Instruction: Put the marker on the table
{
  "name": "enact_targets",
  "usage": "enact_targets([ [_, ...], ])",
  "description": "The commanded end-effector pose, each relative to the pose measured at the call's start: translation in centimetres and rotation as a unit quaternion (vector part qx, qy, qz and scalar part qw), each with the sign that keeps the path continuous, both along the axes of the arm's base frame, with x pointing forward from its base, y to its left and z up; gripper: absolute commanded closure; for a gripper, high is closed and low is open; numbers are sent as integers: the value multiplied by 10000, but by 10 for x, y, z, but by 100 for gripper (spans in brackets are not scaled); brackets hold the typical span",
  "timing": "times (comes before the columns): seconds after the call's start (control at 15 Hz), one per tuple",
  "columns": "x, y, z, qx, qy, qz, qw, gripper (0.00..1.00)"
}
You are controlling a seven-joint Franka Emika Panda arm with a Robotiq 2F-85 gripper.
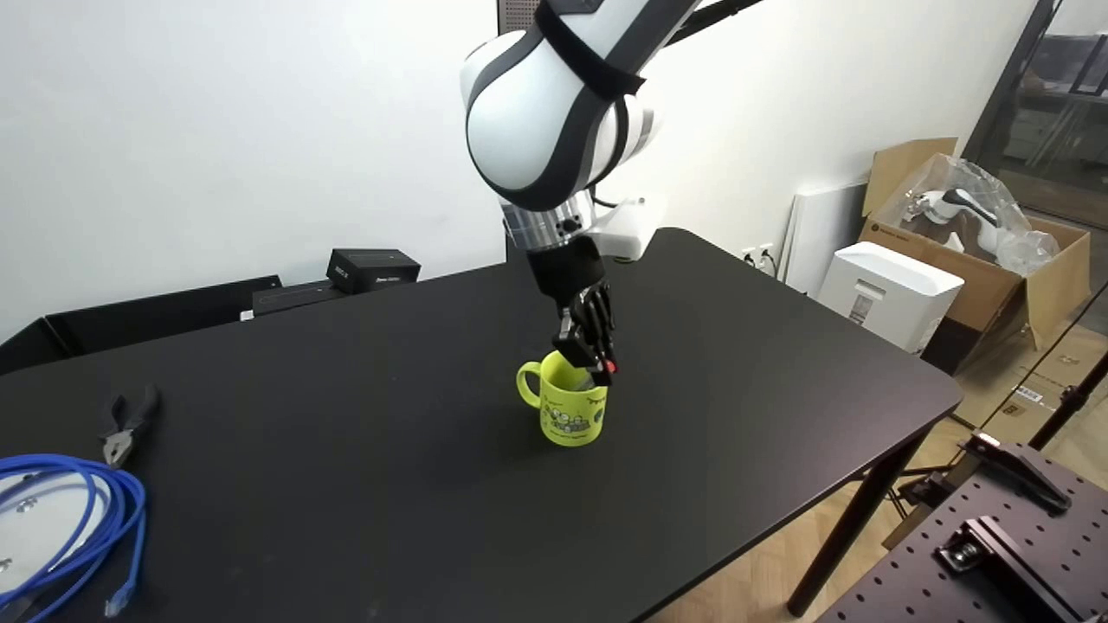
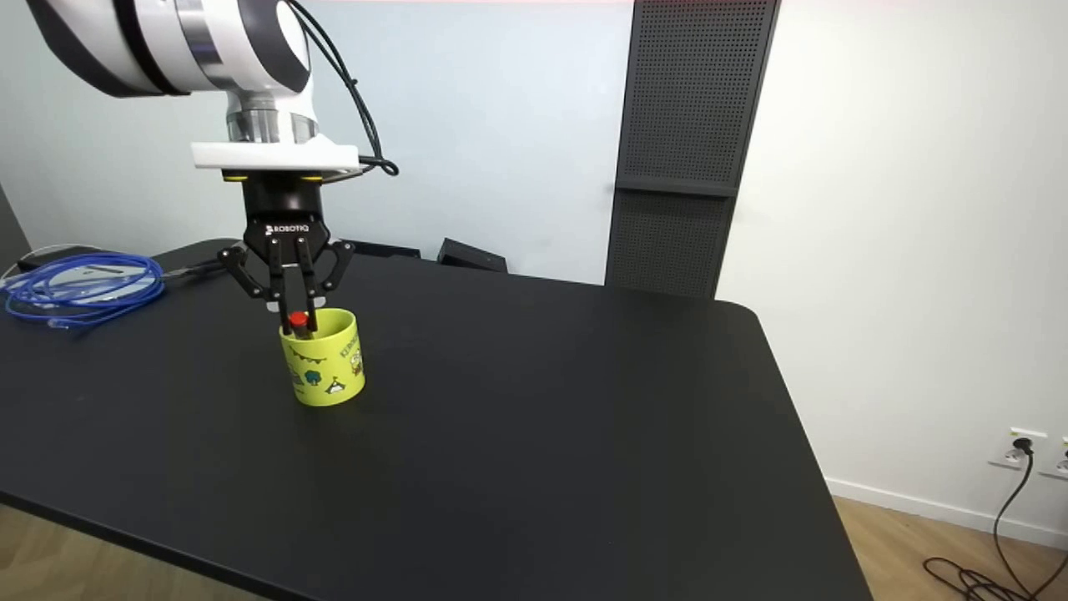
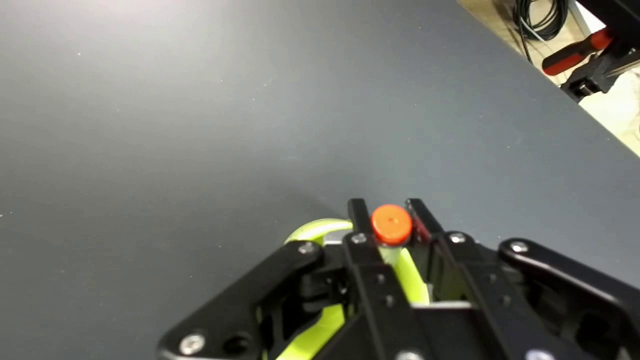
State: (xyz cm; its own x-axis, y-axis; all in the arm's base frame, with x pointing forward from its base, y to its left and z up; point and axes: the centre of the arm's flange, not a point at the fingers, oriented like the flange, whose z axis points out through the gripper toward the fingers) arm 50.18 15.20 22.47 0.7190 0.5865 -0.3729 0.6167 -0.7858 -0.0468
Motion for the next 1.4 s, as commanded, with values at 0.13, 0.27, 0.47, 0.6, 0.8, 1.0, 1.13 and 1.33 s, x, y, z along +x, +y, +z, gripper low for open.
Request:
enact_targets([
  [0.13, -3, 0, 48, -166, -368, -17, 9992, 94],
  [0.27, -3, 0, 69, -267, -671, 13, 9974, 94],
  [0.47, -7, 0, 103, -368, -1067, 55, 9936, 94],
  [0.6, -11, -1, 123, -440, -1318, 67, 9903, 94],
  [0.8, -17, -8, 140, -538, -1637, -46, 9850, 94],
  [1.0, -13, -28, 134, -499, -1834, -259, 9814, 94],
  [1.13, -5, -46, 122, -342, -1978, -341, 9791, 94],
  [1.33, 8, -71, 104, -99, -2120, -497, 9759, 94],
])
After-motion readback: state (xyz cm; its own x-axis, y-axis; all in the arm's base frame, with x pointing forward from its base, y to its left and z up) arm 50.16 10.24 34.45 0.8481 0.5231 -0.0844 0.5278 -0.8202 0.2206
